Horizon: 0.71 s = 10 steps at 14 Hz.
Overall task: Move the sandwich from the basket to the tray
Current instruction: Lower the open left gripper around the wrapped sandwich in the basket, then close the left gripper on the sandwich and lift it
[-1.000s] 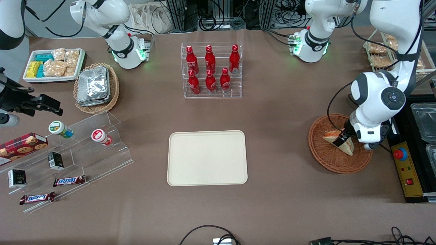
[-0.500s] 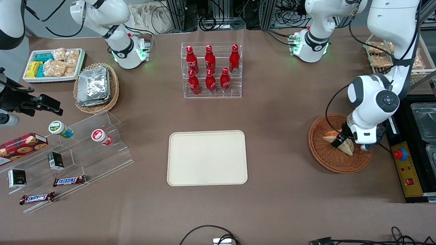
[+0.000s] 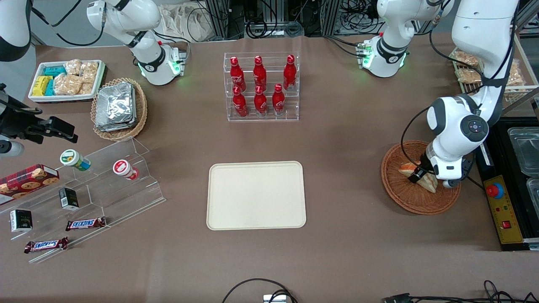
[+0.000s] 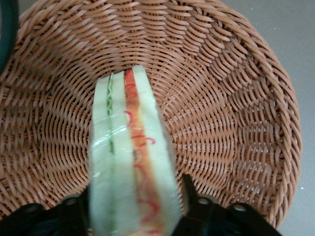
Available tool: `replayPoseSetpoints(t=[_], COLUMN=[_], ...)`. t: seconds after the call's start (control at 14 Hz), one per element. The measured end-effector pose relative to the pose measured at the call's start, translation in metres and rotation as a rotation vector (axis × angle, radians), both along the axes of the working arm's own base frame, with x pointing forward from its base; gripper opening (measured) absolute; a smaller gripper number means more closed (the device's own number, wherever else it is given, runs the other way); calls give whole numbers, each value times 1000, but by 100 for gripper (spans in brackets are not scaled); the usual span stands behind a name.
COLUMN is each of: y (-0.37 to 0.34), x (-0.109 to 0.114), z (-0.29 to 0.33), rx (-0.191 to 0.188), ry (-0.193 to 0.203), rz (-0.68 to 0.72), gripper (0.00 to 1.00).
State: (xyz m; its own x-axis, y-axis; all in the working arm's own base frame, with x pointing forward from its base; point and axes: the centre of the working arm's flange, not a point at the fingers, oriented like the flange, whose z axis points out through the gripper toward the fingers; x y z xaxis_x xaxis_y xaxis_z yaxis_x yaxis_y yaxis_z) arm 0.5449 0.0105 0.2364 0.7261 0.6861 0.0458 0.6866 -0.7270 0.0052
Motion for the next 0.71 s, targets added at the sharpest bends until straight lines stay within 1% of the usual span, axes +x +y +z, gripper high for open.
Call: replayPoseSetpoints(t=[0.07, 0.14, 0.21, 0.29, 0.36, 0.43, 0.5, 0.57, 0.64, 0.71], y=[0, 1, 2, 3, 4, 4, 4, 4, 4, 4], x=[0, 0, -1, -1, -2, -3, -5, -6, -6, -7], z=[0, 0, 1, 4, 9, 17, 28, 41, 55, 69], rx=[1, 1, 3, 4, 4, 3, 2, 0, 0, 2], ry=[1, 2, 5, 12, 23, 31, 38, 38, 32, 21], rz=[-10, -26, -53, -88, -126, -164, -197, -234, -277, -326], gripper=[67, 60, 50, 47, 46, 42, 42, 38, 38, 35])
